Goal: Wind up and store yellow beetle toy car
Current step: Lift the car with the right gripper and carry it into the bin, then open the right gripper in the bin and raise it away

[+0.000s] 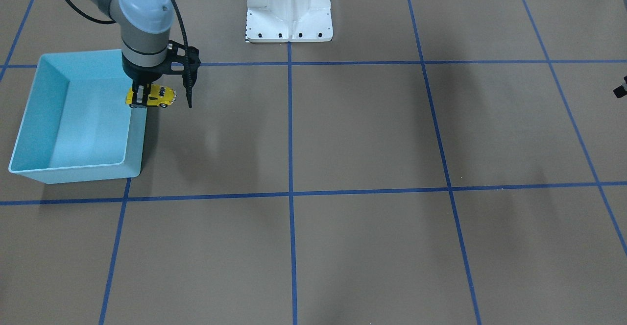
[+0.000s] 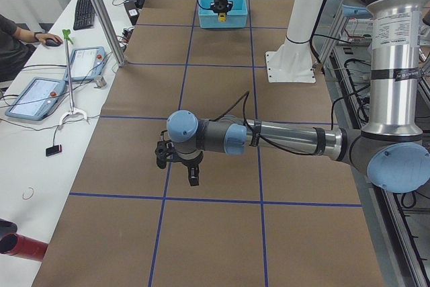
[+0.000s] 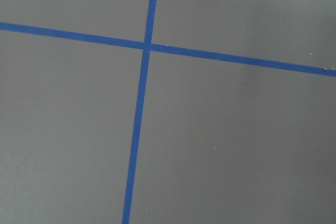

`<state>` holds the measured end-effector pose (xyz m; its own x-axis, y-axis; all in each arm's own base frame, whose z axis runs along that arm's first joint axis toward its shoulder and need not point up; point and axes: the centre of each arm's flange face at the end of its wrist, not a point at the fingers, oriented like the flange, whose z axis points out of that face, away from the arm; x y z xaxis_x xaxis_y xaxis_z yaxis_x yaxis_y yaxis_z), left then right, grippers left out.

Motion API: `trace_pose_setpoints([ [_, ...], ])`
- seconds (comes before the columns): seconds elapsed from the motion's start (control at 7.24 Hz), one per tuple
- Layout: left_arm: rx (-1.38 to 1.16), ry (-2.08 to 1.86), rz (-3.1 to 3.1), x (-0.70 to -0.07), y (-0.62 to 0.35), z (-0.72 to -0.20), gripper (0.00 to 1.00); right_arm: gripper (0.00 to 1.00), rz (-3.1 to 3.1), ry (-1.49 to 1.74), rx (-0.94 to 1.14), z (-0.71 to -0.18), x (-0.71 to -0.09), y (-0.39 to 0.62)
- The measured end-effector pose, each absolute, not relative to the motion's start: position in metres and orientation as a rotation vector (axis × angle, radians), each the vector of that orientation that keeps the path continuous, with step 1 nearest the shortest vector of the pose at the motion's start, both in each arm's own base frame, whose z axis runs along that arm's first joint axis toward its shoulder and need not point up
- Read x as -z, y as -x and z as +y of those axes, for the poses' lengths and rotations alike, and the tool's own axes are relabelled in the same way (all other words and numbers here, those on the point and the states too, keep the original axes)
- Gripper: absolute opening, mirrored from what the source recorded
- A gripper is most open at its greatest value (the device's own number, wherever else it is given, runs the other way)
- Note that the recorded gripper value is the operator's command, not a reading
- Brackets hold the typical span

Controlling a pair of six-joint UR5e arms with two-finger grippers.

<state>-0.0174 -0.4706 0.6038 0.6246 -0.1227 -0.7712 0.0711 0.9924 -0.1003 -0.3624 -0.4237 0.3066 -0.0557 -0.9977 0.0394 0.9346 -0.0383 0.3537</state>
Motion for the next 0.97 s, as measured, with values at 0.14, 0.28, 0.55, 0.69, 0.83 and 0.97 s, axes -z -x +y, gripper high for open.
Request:
trace_pose_setpoints([
  [0.14,0.112,0.063,0.889,-0.604,0.017,-0.471,1.0,0.21,-0.304,-0.253,1.632,-0.436,-0.309,0.335],
  [0.28,0.112,0.063,0.889,-0.604,0.017,-0.471,1.0,0.24,-0.288,-0.245,1.669,-0.44,-0.323,0.317],
  [0.55,0.114,0.064,0.889,-0.604,0.017,-0.471,1.0,0.78,-0.279,-0.241,1.703,-0.431,-0.376,0.294],
  [0.69,0.114,0.065,0.889,-0.605,0.017,-0.471,1.0,1.0,-0.279,-0.253,1.705,-0.426,-0.399,0.286],
  [0.83,0.114,0.065,0.889,-0.605,0.017,-0.471,1.0,1.0,-0.282,-0.262,1.703,-0.424,-0.411,0.282],
  [0.97,0.114,0.065,0.889,-0.605,0.017,-0.471,1.0,1.0,-0.288,-0.271,1.689,-0.427,-0.414,0.278],
])
